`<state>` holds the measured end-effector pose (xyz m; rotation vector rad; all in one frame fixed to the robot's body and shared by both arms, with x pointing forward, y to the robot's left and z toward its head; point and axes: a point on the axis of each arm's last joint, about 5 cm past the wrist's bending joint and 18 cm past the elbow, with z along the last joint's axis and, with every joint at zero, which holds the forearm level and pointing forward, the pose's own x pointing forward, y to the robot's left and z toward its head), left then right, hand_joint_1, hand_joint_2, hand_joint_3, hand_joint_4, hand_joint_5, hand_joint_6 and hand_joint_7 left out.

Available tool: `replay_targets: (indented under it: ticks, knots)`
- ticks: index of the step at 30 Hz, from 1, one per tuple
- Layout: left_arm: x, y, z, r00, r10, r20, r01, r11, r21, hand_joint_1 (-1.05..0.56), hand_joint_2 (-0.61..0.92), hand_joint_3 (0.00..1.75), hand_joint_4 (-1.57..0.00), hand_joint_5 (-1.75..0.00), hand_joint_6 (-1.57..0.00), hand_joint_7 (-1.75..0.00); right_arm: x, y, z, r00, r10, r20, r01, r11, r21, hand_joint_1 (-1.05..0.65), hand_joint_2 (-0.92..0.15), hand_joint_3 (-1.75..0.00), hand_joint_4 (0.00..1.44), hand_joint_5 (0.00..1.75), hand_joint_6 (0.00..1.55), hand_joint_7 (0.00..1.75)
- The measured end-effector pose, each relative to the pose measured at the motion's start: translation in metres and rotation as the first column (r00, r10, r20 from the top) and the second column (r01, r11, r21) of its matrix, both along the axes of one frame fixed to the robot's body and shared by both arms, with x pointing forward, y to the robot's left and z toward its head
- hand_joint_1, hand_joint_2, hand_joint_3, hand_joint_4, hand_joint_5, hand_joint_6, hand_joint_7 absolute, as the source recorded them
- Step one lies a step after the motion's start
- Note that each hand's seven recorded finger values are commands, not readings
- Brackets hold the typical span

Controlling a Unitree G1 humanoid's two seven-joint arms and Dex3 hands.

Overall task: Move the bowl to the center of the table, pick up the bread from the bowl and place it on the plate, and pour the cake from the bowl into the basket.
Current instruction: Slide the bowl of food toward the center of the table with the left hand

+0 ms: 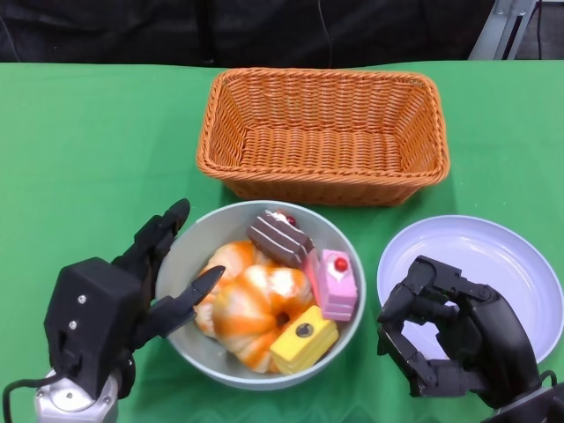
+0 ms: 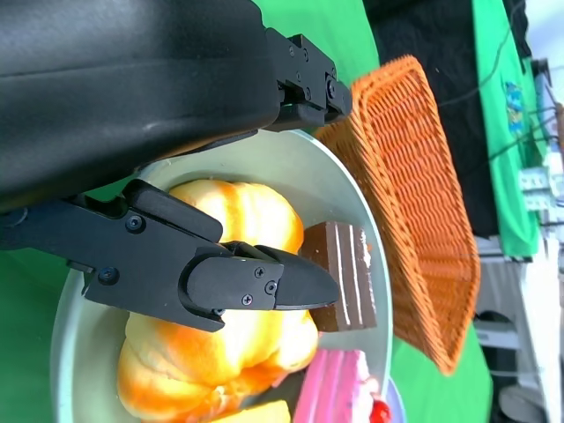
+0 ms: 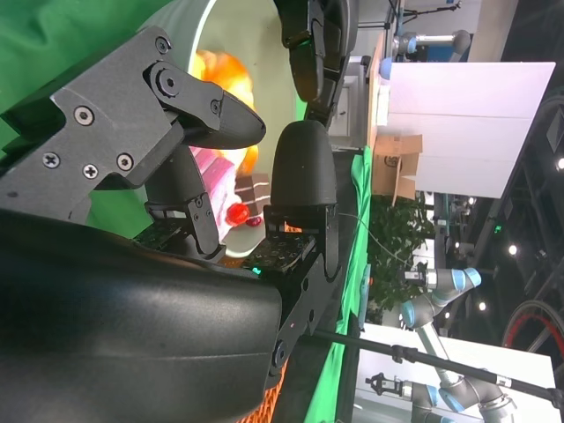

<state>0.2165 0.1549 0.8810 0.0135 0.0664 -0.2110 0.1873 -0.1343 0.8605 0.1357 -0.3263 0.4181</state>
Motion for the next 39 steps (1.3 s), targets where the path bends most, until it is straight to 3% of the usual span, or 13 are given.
replay_targets:
  ticks: [11, 24, 29, 39]
  knots:
    - [-0.0051, -0.0023, 0.0051, 0.998, -0.064, 0.021, 0.065, 0.997, -0.051, -0.65, 0.92, 0.33, -0.11, 0.00, -0.11, 0.00, -0.0001, -0.0001, 0.0000, 1.000, 0.006, 0.005, -0.006, 1.000, -0.002, -0.10, -0.45, -1.08, 0.70, 1.64, 0.66, 1.37]
    - [-0.0096, -0.0017, 0.0047, 0.996, -0.091, 0.021, 0.093, 0.987, -0.129, -0.62, 0.92, 0.31, -0.10, 0.00, -0.10, -0.01, -0.0002, -0.0003, -0.0003, 1.000, 0.003, 0.006, -0.003, 1.000, 0.000, -0.10, -0.45, -1.08, 0.71, 1.64, 0.66, 1.37]
    - [-0.0081, 0.0006, 0.0026, 0.998, -0.061, 0.006, 0.061, 0.993, -0.099, -0.60, 0.92, 0.32, -0.13, -0.02, -0.14, -0.02, -0.0002, -0.0003, -0.0003, 1.000, 0.003, 0.006, -0.003, 1.000, 0.000, -0.09, -0.45, -1.08, 0.71, 1.64, 0.66, 1.37]
    - [-0.0001, 0.0066, 0.0012, 0.995, 0.071, 0.063, -0.072, 0.997, 0.008, -0.53, 0.92, 0.31, -0.24, -0.05, -0.25, -0.04, -0.0003, -0.0003, -0.0004, 1.000, 0.002, 0.005, -0.002, 1.000, -0.001, -0.09, -0.45, -1.09, 0.72, 1.63, 0.66, 1.36]
